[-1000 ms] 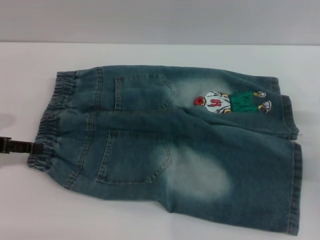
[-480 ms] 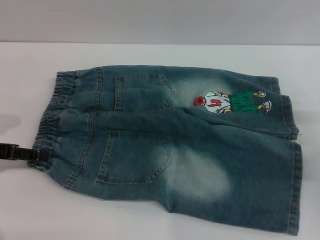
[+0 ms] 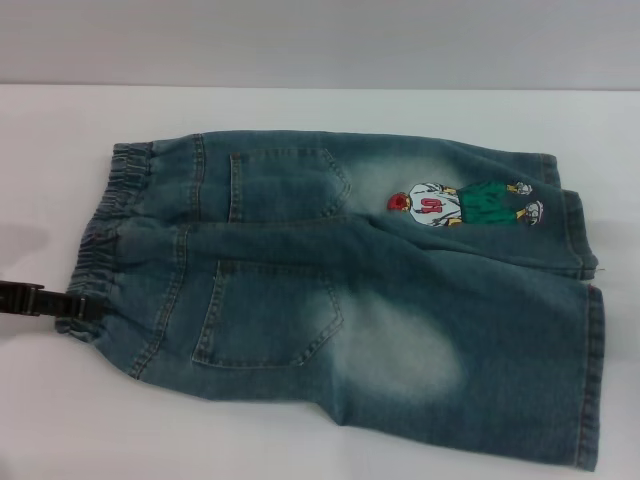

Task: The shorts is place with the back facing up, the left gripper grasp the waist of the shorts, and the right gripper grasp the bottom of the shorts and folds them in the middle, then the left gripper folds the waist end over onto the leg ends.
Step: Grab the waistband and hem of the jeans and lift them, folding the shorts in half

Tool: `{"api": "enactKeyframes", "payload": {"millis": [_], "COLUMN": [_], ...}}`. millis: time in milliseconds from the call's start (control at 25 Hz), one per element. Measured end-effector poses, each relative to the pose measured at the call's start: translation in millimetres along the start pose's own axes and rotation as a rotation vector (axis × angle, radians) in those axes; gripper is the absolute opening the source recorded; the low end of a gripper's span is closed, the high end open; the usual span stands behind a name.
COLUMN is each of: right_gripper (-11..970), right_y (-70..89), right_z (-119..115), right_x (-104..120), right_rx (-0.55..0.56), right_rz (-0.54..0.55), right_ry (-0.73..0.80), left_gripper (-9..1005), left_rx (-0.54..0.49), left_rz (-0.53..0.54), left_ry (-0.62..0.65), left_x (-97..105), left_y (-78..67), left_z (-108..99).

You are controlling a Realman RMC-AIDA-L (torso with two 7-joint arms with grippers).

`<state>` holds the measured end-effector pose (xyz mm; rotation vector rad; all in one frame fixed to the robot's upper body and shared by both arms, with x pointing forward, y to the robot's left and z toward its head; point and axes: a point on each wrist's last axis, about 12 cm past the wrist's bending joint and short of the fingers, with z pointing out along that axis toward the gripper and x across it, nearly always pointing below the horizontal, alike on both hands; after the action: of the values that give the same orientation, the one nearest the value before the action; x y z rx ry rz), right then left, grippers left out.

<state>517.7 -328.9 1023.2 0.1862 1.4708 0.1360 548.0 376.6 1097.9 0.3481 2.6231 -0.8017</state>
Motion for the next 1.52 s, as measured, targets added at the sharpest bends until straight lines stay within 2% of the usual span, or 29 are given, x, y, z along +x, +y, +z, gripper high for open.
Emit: {"api": "enactKeyframes", "payload": {"millis": [720, 1120, 1520], "right_gripper": [516, 516, 517], "right_y": [1.3, 0.7, 0.1], "right_z": [4, 6, 5], "right_x": [-2, -1, 0], "right_rx": [0.000, 0.005, 0.007], "right_rz": [0.003, 0.000, -0.001], "right_ry": [-0.009, 0.005, 0.008], "left_gripper": [693, 685, 676], "left_rx": [-0.026, 0.010, 0.037], "left_rz": [0.006, 0.011, 0.038], "left_ry": [0.038, 0.056, 0.053], "left_x": [-2, -1, -10], "left_y": [1.1, -3.7, -11.6], "left_z": [0, 0, 4]}}
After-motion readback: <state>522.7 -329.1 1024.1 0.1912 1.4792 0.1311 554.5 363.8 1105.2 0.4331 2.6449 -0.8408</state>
